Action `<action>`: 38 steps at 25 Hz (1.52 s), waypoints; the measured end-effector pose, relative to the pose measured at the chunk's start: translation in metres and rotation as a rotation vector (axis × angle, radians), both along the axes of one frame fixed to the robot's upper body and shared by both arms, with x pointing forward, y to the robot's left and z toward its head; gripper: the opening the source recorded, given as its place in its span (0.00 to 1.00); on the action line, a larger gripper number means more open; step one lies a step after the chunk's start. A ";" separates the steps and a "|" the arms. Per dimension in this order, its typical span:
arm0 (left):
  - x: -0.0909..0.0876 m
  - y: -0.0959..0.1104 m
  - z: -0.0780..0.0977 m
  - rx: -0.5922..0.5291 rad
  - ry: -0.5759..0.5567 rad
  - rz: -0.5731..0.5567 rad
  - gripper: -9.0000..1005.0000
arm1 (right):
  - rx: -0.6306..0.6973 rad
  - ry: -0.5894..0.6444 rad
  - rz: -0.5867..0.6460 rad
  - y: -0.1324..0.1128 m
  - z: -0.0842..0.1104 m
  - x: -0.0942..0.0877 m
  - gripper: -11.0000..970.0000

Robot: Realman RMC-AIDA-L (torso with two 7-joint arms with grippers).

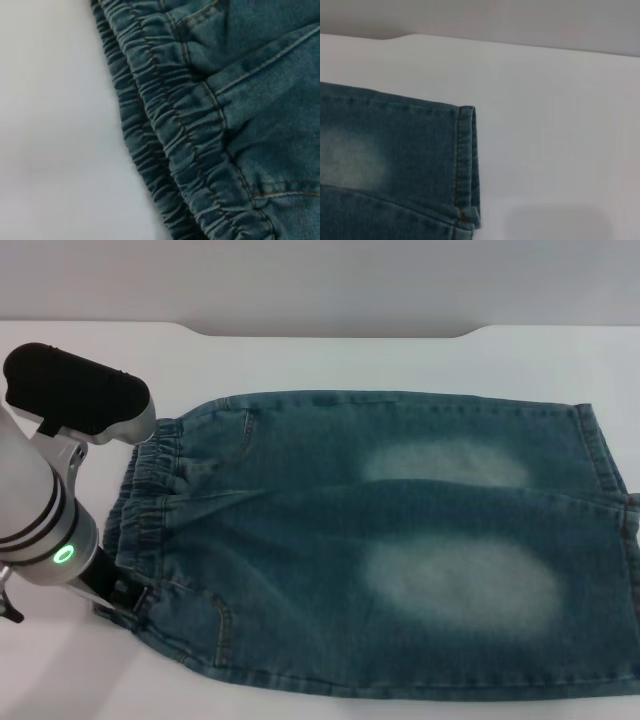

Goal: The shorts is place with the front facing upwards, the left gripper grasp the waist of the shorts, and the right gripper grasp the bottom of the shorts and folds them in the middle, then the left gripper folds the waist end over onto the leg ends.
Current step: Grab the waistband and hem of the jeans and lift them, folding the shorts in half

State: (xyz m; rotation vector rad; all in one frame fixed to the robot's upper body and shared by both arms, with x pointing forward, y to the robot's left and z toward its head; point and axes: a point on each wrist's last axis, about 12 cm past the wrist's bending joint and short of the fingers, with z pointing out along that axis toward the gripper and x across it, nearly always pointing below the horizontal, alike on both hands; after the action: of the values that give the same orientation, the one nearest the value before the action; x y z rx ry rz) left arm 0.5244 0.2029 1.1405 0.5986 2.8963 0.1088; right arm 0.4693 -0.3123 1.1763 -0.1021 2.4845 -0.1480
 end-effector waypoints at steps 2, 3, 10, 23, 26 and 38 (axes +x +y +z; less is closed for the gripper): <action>-0.001 -0.001 0.001 -0.003 -0.005 -0.002 0.23 | 0.001 0.000 0.001 0.000 0.000 0.000 0.77; -0.001 -0.001 0.002 -0.003 -0.007 -0.003 0.21 | 0.001 0.000 0.001 0.000 0.000 0.000 0.77; -0.002 -0.003 0.017 -0.012 -0.053 -0.014 0.07 | 0.003 0.016 0.007 0.002 -0.002 -0.001 0.76; 0.005 -0.007 0.029 -0.018 -0.102 -0.042 0.04 | 0.043 0.213 0.069 0.012 -0.012 -0.017 0.75; 0.008 -0.008 0.031 -0.017 -0.107 -0.048 0.04 | 0.047 0.244 0.071 0.013 -0.014 -0.021 0.75; 0.012 -0.012 0.033 -0.019 -0.122 -0.061 0.03 | 0.108 0.248 0.096 0.025 -0.018 -0.023 0.74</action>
State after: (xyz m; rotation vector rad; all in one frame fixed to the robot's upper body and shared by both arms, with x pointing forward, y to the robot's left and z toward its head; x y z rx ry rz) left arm 0.5359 0.1912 1.1736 0.6531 2.7558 0.1058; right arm 0.4467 -0.2877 1.1585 -0.2053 2.7224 0.0422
